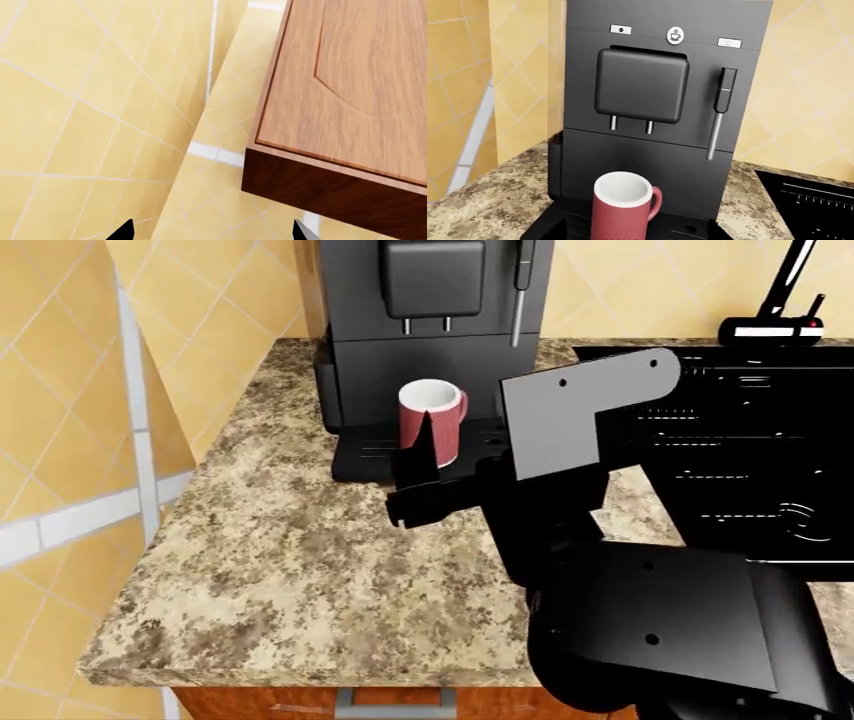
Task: Pick the mug from under the coffee machine dispenser and place it on the counter.
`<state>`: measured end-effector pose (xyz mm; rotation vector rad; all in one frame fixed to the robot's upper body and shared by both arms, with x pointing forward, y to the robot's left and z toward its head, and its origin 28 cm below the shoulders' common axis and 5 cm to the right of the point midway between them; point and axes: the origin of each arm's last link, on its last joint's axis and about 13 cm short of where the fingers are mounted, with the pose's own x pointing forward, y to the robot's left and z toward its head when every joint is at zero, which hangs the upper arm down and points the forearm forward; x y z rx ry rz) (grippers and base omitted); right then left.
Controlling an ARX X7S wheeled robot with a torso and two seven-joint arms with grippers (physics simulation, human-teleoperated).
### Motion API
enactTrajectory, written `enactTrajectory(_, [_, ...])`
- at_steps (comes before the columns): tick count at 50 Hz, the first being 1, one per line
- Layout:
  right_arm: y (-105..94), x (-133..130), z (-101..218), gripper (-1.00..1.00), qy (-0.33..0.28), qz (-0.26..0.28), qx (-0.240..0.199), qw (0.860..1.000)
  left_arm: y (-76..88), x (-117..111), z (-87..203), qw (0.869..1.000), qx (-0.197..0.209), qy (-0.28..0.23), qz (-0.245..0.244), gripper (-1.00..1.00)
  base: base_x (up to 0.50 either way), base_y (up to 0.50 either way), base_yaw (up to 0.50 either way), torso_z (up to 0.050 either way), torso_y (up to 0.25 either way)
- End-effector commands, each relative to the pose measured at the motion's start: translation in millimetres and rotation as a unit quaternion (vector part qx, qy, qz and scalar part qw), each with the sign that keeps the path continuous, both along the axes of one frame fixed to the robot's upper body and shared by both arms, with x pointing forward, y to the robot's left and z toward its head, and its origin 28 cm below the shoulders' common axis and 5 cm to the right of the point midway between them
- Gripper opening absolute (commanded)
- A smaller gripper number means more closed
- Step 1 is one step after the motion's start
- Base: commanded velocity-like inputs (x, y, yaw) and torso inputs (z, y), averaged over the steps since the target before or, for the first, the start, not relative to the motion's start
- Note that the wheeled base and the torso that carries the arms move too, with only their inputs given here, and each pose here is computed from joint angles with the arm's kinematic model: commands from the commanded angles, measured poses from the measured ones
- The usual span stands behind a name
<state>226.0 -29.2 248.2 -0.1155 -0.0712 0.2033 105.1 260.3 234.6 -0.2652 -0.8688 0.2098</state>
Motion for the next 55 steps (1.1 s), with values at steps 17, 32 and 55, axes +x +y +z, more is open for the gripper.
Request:
enactTrajectory(17, [25.1, 18.5, -9.7, 1.0, 0.051, -0.006, 0.013, 0.999, 0.4, -1.6, 0.3, 1.0, -0.002, -0.002, 0.0, 1.0, 0.0, 0.0, 0.0, 0.0, 0.0])
enactTrajectory(32, [36.7, 29.4, -3.3, 1.0, 0.06, -0.011, 0.023, 0.998, 0.5, -1.6, -0.2, 1.0, -0.003, -0.001, 0.001, 1.0, 0.0, 0.0, 0.0, 0.0, 0.0])
enactTrajectory(55, [48.9, 46.4, -14.8, 1.0, 0.087, -0.033, 0.033, 0.995, 1.2, -2.1, 0.2, 1.0, -0.005, -0.005, 0.0, 1.0, 0.0, 0.0, 0.0, 0.0, 0.0])
